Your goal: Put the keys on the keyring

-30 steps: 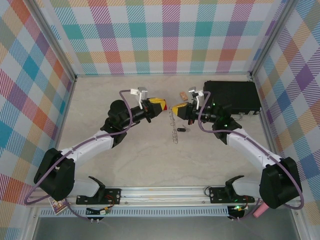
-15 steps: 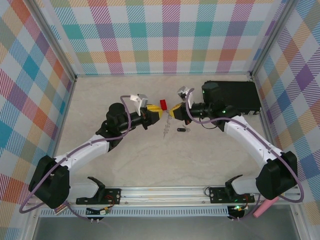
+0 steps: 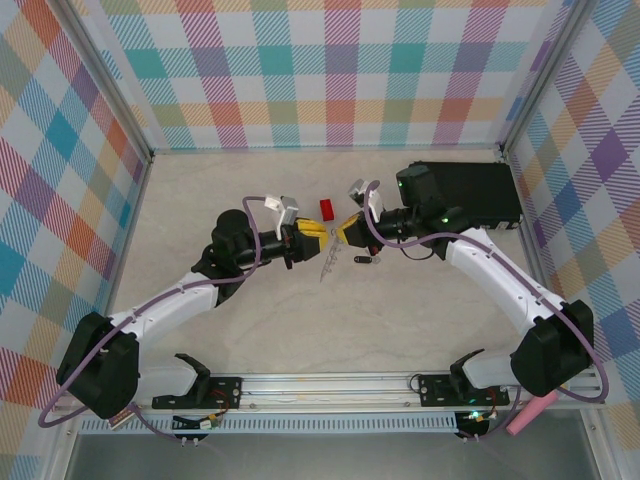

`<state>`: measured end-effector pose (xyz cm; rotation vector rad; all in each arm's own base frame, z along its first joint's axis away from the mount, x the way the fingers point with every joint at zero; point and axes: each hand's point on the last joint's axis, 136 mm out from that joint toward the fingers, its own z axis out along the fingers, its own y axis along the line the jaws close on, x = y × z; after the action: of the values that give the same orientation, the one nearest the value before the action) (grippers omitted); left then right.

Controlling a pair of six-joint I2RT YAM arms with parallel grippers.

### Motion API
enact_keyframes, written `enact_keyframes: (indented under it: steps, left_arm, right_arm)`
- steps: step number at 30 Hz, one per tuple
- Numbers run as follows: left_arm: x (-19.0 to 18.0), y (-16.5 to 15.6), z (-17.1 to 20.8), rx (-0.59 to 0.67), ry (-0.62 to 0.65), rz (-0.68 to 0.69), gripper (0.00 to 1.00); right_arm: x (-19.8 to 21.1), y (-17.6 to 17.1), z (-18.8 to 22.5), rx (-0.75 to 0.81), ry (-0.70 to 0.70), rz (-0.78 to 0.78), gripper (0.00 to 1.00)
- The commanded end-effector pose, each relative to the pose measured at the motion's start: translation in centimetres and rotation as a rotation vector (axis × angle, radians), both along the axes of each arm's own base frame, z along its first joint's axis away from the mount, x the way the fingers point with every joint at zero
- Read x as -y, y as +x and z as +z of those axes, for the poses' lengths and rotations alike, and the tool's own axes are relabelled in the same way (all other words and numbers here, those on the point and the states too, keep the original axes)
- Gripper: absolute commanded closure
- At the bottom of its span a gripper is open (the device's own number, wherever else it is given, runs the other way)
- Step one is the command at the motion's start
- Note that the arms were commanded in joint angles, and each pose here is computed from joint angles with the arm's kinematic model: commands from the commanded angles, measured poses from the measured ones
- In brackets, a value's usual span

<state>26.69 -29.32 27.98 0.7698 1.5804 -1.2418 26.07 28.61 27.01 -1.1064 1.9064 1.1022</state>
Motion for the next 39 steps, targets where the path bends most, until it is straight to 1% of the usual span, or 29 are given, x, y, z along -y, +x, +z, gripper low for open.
enact_keyframes:
  steps: [1, 10, 15, 20, 23, 25, 28, 30, 31, 33, 34, 39]
  left_arm:
    - [0.4, -0.4, 1.0, 0.017, -0.031, -0.058, 0.69]
    - [0.9, -0.2, 1.5, 0.006, -0.056, -0.091, 0.69]
    - [1.1, -0.5, 2.2, 0.009, -0.074, -0.118, 0.71]
    - [1.2, -0.5, 2.1, 0.006, -0.069, -0.122, 0.77]
    - [1.2, -0.6, 2.1, 0.002, -0.065, -0.126, 0.87]
    - [1.2, -0.5, 2.0, 0.001, -0.065, -0.122, 0.90]
    - [1.1, -0.3, 2.1, 0.004, -0.069, -0.106, 0.98]
    - [1.0, 0.0, 2.4, 0.012, -0.082, -0.083, 1.00]
    - [0.9, 0.1, 2.7, 0.021, -0.093, -0.075, 1.00]
    - [0.9, 0.2, 3.4, 0.028, -0.119, -0.068, 1.00]
    - [0.9, 0.1, 3.7, 0.033, -0.130, -0.068, 1.00]
    - [1.1, -0.1, 5.2, 0.066, -0.164, -0.062, 1.00]
  right_arm:
    - [-0.6, -1.0, 1.6, 0.026, 0.048, 0.067, 1.00]
    - [-0.8, -1.6, 2.0, 0.024, 0.074, 0.097, 1.00]
    - [-0.9, -1.7, 1.7, 0.013, 0.073, 0.105, 1.00]
    - [-0.9, -1.8, 1.8, 0.017, 0.075, 0.105, 1.00]
    - [-0.9, -1.9, 1.8, 0.019, 0.077, 0.106, 1.00]
    - [-0.8, -1.9, 1.9, 0.021, 0.079, 0.106, 1.00]
    - [-0.8, -1.9, 2.0, 0.029, 0.085, 0.095, 1.00]
    - [-0.7, -1.8, 2.3, 0.047, 0.096, 0.079, 1.00]
    - [-0.6, -1.7, 2.5, 0.059, 0.105, 0.064, 0.90]
    - [-0.3, -1.4, 3.0, 0.098, 0.122, 0.029, 0.82]
    - [-0.1, -1.2, 3.1, 0.091, 0.131, -0.002, 0.79]
    - [1.1, -0.2, 4.5, 0.163, 0.198, -0.130, 0.76]
